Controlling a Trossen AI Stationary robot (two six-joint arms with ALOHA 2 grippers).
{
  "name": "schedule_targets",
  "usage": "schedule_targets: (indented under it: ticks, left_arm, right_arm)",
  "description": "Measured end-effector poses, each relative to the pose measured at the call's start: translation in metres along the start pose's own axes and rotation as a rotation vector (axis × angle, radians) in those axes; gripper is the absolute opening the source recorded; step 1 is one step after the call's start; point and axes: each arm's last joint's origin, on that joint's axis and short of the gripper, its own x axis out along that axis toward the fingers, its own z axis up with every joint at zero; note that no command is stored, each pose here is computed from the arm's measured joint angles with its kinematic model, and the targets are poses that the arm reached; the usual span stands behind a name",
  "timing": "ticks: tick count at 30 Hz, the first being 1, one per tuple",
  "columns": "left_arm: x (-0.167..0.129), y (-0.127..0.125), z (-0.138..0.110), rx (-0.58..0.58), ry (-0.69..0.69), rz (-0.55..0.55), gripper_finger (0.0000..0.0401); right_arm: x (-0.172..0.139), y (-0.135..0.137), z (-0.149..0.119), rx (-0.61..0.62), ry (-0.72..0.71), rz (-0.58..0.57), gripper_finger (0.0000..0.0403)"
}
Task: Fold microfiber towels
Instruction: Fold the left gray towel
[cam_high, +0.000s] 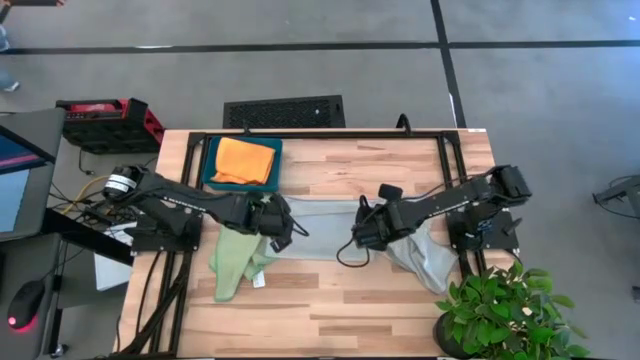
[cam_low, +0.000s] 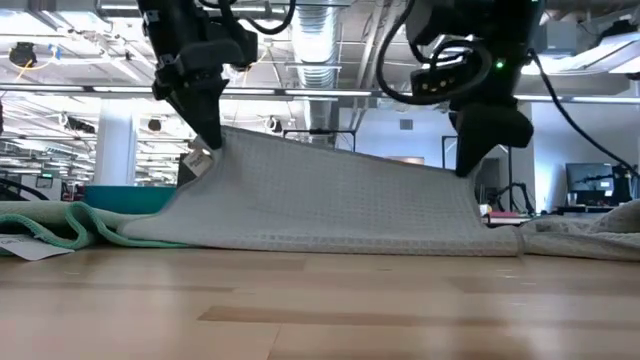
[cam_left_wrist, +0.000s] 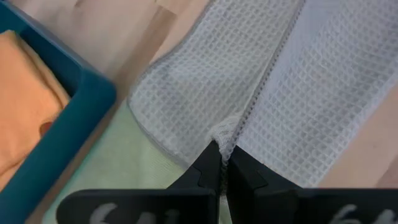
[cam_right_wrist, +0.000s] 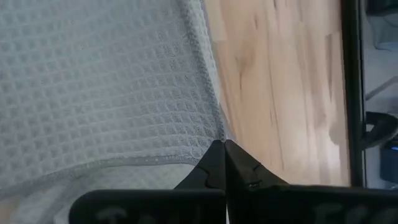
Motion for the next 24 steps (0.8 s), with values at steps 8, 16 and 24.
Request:
schedule_targets:
  ticks: [8,16,24]
  left_arm:
    - [0.001,0.001,0.002,-0.013,-0.003,0.001,0.0]
    - [0.004,0.008,0.006,-0.039,0.01,0.015,0.0004]
    - [0.01,0.019,0.014,-0.071,0.018,0.038,0.0067]
  right_arm:
    - [0.009,-0.003,0.004,-0.002,0.02,-0.006,0.0008]
    - [0.011,-0.006,0.006,0.014,0.02,-0.003,0.0008]
    - [0.017,-0.014,0.008,0.046,0.037,-0.007,0.0056]
